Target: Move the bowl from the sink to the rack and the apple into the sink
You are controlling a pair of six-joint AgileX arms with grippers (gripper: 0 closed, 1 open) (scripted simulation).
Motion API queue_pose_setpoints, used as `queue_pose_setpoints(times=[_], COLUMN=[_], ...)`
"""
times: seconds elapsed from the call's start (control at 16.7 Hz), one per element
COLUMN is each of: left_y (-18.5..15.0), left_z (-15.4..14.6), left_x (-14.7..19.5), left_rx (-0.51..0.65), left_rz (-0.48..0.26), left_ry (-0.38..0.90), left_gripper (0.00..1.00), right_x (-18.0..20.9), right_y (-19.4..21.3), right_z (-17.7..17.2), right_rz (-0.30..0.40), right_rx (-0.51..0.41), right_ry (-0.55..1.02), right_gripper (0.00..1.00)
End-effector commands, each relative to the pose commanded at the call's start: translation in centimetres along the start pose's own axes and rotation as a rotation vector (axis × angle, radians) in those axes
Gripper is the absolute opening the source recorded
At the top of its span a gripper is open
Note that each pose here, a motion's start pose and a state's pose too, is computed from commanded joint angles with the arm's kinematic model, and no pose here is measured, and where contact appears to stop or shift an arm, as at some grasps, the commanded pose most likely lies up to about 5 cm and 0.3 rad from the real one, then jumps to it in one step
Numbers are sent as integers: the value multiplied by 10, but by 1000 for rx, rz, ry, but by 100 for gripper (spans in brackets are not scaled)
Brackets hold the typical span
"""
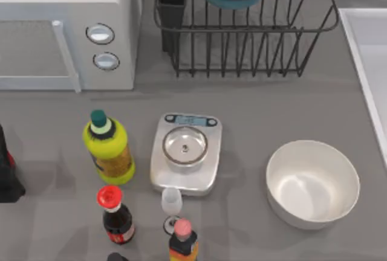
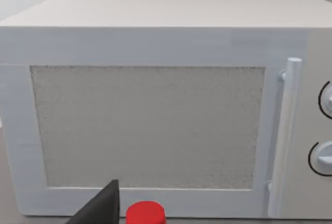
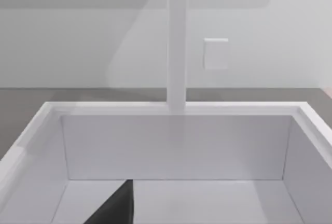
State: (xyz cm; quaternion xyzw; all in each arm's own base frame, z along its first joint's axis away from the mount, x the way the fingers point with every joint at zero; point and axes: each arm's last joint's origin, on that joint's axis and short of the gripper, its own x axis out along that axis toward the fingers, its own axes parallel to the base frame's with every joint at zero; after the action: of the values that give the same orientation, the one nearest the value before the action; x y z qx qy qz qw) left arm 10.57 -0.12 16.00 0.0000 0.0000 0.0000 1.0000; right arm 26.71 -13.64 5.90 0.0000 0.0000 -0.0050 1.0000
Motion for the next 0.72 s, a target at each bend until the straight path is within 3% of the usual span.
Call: queue_pose_setpoints(times=[0.42,0.72], left_y=[0,0], left_z=[0,0], left_x=[0,0], left_rx=[0,0], left_rz=[0,0], left_ry=[0,0], left_gripper=[100,100], right_x=[0,1], right_y=[0,13], right_z=[2,35], right_rz=[-2,-9], right_rx=[-1,-5], right_ry=[-2,-3], right_gripper=[100,100])
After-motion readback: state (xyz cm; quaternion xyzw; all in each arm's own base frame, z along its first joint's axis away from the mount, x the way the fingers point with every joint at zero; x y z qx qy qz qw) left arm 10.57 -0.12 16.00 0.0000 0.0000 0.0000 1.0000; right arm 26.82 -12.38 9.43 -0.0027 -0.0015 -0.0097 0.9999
